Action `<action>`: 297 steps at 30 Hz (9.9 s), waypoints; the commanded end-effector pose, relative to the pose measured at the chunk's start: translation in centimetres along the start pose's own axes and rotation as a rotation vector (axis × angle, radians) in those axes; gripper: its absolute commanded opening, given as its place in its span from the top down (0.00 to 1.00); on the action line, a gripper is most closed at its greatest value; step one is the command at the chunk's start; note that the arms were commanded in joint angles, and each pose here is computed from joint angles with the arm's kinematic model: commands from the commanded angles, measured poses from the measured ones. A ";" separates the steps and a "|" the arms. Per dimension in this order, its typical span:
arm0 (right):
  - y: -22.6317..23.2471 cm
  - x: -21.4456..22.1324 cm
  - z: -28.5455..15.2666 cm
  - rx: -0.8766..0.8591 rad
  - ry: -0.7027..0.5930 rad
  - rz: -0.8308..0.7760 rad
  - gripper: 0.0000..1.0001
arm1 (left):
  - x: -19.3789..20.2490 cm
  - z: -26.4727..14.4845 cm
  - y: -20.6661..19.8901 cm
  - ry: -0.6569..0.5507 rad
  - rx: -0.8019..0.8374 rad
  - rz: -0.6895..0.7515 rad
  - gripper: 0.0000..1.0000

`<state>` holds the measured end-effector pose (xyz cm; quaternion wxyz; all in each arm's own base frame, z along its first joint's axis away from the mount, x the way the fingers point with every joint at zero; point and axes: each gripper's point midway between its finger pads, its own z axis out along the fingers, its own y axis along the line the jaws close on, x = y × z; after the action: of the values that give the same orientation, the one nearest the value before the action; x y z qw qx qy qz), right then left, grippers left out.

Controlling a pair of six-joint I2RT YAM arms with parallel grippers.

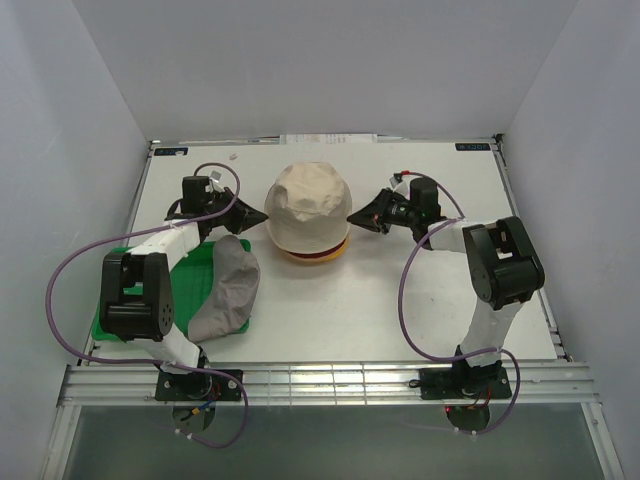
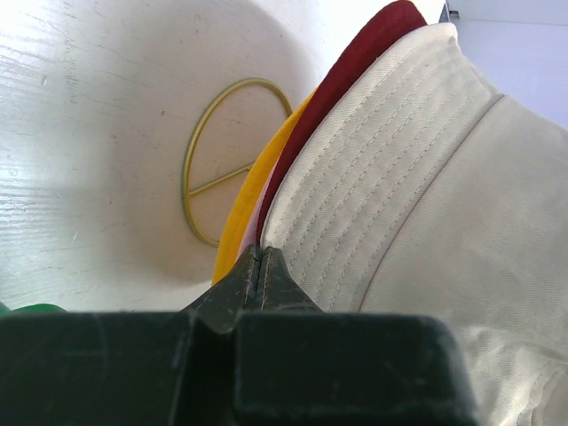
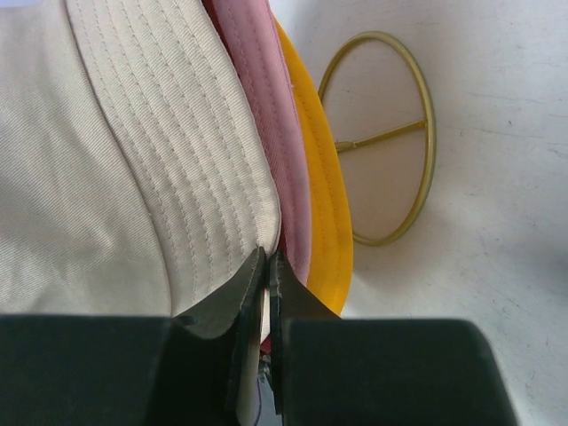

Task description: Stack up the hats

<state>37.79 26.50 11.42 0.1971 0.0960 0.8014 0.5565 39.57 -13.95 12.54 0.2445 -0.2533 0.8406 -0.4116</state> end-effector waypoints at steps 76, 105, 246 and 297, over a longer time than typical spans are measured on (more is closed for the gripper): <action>4.7 0.3 -8.8 0.182 -0.079 -0.301 0.40 | 10.0 -14.8 1.3 -0.159 -0.550 0.684 0.28; 4.3 1.0 -8.9 0.177 -0.071 -0.291 0.40 | 12.2 -13.8 4.3 -0.108 -0.825 0.803 0.65; 29.7 0.7 -12.0 -0.899 -0.084 0.122 0.58 | 2.4 -19.1 -38.7 -0.451 0.576 0.859 1.00; 28.6 0.6 0.8 -0.209 -0.067 -0.352 0.71 | 2.9 -21.9 -27.2 -0.316 0.059 0.815 1.00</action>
<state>36.42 38.06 32.60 0.2738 -0.0220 0.7706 0.5750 32.05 -19.19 43.67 0.4924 0.0480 0.8293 -0.2596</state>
